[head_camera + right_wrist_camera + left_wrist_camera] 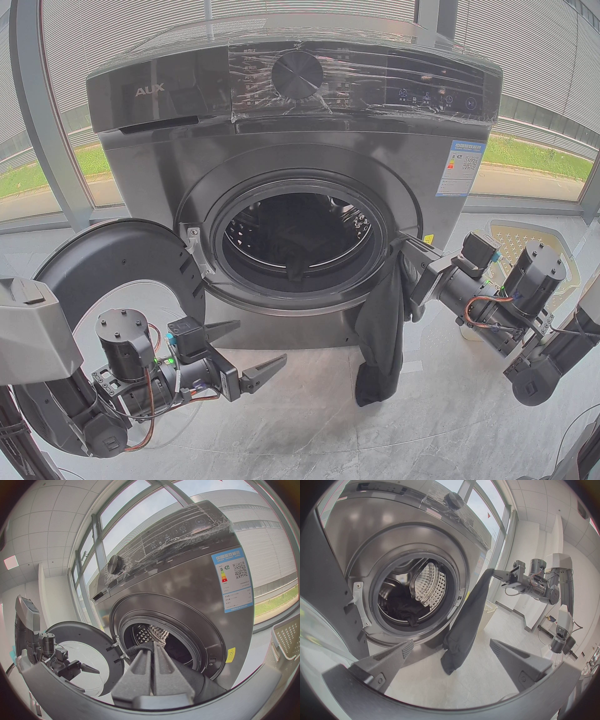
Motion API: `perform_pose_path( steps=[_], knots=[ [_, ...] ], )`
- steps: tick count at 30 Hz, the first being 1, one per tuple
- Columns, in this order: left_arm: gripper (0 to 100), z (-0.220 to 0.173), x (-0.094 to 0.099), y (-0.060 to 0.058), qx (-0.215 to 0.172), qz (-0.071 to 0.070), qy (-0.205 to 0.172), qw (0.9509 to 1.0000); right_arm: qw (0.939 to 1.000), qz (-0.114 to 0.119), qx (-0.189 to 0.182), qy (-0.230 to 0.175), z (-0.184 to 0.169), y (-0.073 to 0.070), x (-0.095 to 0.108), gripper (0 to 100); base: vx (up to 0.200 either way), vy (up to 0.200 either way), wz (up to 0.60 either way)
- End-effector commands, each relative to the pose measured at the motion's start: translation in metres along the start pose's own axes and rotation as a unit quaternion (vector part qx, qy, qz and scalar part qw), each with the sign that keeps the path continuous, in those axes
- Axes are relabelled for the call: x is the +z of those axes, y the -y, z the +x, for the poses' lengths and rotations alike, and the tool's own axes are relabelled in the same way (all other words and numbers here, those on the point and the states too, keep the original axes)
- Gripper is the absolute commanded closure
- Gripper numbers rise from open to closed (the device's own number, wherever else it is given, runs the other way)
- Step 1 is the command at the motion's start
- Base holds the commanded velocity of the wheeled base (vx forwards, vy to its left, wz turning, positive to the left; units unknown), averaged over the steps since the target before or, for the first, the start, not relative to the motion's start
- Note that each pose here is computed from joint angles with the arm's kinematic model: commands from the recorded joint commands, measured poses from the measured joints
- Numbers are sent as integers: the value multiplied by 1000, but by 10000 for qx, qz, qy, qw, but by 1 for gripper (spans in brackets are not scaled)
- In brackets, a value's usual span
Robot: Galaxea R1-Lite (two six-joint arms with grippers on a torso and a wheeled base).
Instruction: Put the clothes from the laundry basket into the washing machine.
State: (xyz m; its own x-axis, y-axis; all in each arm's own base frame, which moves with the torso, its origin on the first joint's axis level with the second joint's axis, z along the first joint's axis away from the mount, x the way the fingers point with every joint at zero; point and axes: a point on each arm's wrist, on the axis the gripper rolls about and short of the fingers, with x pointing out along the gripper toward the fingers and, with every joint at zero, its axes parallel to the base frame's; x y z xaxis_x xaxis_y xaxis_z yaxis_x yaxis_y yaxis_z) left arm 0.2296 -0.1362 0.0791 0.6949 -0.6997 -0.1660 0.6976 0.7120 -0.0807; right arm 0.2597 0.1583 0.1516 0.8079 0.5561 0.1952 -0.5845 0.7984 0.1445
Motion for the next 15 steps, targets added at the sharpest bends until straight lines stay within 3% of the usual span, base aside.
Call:
perform_pose_path(
  steps=[1, 15],
  knots=[
    [0, 11, -11, 5, -147, -11, -198, 9997, 10000, 0, 4, -11, 0, 0, 0, 100, 0, 0, 0],
    [0, 63, -39, -5, -249, 1, -345, 9991, 9999, 35, 149, -9, 0, -9, 0, 100, 0, 0, 0]
  ],
)
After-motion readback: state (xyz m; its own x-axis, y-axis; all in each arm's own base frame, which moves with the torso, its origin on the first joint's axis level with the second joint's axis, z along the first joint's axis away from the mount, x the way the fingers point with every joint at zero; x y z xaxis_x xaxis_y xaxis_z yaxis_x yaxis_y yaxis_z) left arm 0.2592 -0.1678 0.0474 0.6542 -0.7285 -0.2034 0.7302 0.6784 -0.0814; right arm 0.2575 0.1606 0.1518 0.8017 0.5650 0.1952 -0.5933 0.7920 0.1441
